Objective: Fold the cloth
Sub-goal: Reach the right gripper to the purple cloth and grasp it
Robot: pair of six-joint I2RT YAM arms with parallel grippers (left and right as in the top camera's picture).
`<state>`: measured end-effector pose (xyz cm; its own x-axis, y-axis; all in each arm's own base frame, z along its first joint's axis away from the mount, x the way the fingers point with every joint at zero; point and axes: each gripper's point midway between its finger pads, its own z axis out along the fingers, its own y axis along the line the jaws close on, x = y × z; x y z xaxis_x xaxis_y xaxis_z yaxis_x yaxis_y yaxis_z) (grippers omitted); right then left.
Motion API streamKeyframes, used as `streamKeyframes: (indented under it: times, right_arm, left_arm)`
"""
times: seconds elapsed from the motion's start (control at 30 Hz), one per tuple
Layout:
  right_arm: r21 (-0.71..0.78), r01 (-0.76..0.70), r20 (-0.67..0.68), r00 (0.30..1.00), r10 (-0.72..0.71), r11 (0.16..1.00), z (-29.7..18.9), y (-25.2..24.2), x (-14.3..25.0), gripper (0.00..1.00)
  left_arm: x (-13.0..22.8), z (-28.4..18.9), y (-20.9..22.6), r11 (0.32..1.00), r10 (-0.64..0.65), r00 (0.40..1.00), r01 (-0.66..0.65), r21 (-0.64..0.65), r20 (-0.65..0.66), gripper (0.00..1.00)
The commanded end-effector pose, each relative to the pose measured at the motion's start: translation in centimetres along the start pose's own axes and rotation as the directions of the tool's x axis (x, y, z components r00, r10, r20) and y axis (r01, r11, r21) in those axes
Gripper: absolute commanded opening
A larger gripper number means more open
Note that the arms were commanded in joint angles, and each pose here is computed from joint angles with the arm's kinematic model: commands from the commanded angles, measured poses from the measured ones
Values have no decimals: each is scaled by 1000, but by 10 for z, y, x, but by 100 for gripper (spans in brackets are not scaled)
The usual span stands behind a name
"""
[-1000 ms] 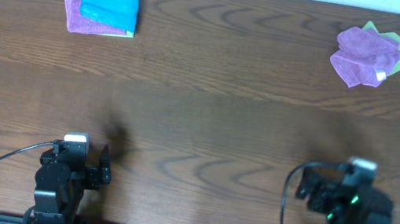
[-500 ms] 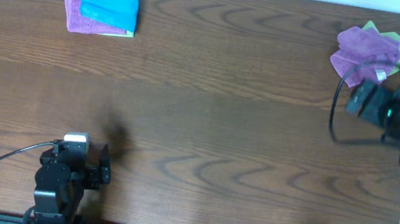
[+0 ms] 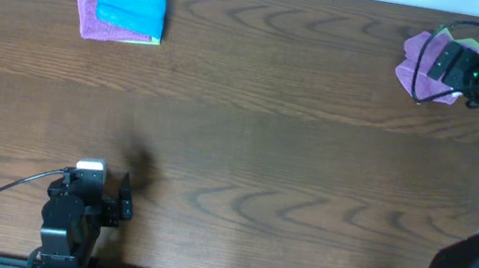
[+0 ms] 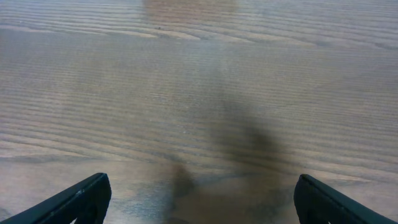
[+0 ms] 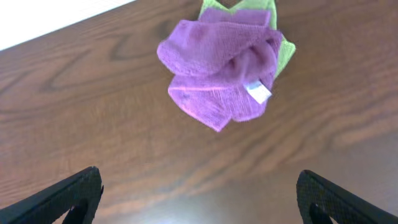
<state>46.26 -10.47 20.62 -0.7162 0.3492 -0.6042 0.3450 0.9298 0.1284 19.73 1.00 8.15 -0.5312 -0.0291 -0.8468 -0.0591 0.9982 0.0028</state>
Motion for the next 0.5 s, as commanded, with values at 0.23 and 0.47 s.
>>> streamKeyframes:
  times: [0.23, 0.47]
  right_arm:
    - [6, -17, 128, 992, 16, 1000, 20, -4, -37, 99]
    - [-18, -145, 150, 978, 146, 989, 66, -28, -45, 99]
  left_arm:
    - [2, 1, 1, 1000, 8, 1000, -8, -4, -1, 95]
    - [2, 1, 1, 1000, 8, 1000, -8, -4, -1, 95]
